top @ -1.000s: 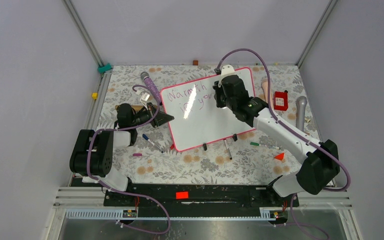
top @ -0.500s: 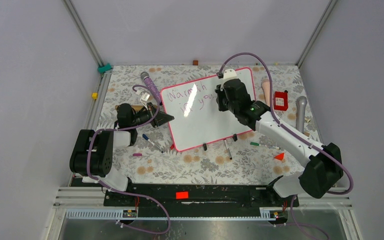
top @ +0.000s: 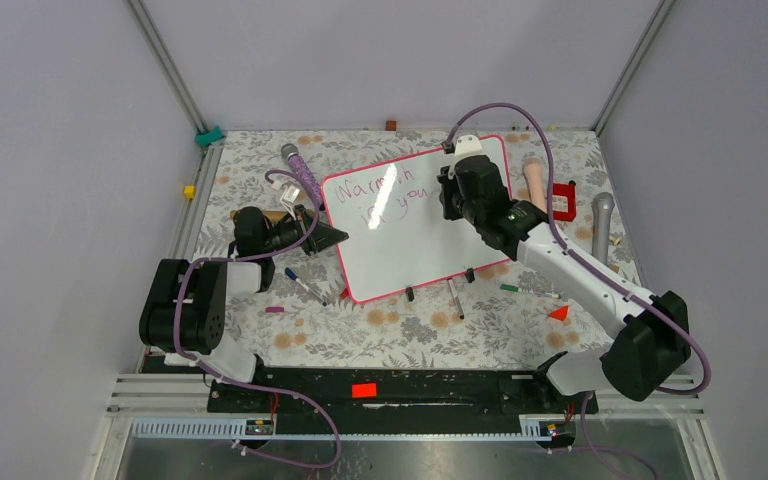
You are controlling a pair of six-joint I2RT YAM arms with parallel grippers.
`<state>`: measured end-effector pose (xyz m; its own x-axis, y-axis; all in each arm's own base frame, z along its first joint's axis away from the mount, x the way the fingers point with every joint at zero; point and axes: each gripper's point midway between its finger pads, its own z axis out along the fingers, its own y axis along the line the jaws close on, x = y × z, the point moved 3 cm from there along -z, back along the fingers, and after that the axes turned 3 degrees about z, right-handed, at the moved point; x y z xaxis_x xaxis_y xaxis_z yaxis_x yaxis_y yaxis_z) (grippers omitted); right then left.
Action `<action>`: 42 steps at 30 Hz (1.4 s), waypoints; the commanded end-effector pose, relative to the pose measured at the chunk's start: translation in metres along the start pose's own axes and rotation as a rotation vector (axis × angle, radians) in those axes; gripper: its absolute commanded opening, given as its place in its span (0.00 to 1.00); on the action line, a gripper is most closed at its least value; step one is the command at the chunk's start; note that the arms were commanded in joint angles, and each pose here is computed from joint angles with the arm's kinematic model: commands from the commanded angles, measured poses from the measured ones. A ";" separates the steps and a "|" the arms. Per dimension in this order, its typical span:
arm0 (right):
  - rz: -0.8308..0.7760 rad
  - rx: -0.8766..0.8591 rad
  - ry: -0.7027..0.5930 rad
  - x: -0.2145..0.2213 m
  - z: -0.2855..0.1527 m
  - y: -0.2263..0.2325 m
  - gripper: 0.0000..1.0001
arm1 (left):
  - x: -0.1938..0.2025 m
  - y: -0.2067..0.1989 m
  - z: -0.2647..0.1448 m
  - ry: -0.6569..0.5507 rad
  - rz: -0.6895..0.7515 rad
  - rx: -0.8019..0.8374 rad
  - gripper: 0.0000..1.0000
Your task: Write a sentence on the whiteboard
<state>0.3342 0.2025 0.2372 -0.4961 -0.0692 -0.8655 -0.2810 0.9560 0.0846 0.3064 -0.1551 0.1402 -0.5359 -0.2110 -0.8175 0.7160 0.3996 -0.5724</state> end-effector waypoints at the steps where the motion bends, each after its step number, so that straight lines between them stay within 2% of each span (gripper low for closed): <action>1: 0.011 0.001 -0.062 -0.024 -0.006 -0.002 0.00 | 0.003 0.018 0.000 -0.014 0.111 -0.076 0.00; 15: 0.012 0.006 -0.071 -0.037 0.006 0.001 0.00 | 0.003 0.018 0.001 -0.014 0.110 -0.076 0.00; 28: 0.008 0.029 -0.034 -0.022 0.014 -0.004 0.00 | 0.003 0.018 0.001 -0.014 0.111 -0.075 0.00; 42: 0.017 0.025 0.030 0.015 0.007 -0.010 0.00 | 0.003 0.017 0.000 -0.015 0.112 -0.074 0.00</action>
<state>0.3384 0.2010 0.2297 -0.5065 -0.0688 -0.8595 -0.2709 0.9590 0.0829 0.3066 -0.1550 0.1401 -0.5367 -0.2119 -0.8168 0.7144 0.4010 -0.5734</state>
